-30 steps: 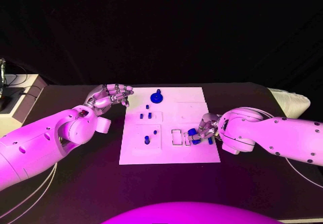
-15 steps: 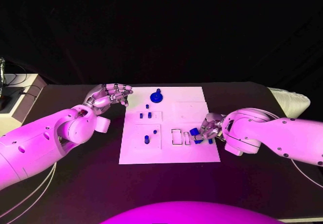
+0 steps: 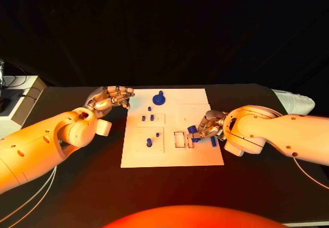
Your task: Assemble the parts on the task board
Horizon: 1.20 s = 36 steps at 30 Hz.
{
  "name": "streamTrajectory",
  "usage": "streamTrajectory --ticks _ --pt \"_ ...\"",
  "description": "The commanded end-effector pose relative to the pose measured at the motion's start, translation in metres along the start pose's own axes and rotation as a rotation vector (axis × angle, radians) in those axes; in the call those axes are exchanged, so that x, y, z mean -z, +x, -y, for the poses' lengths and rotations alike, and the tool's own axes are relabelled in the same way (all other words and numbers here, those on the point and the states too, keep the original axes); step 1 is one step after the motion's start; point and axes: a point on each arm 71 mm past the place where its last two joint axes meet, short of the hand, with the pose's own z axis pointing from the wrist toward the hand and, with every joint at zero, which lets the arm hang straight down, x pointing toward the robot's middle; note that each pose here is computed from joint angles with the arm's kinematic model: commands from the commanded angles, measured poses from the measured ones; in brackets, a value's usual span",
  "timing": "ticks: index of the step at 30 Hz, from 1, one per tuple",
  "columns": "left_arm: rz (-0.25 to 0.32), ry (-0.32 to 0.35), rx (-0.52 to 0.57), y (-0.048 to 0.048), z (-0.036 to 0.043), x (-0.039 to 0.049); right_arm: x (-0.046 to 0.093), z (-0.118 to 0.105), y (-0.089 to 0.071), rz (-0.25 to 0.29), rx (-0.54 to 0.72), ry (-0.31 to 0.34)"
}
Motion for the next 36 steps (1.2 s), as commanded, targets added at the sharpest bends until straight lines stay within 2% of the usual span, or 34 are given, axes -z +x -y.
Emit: streamTrajectory --ticks 1,10,36 --pt "-0.022 0.003 0.012 0.0025 0.0003 -0.0003 -0.003 -0.007 0.006 -0.021 -0.030 -0.010" --pt "-0.026 0.003 0.014 0.0036 0.0003 -0.0005 -0.015 -0.015 0.024 -0.056 -0.029 -0.001" --pt "-0.025 0.001 0.014 0.0025 0.0008 0.0004 -0.021 -0.024 0.028 -0.037 -0.011 -0.017"
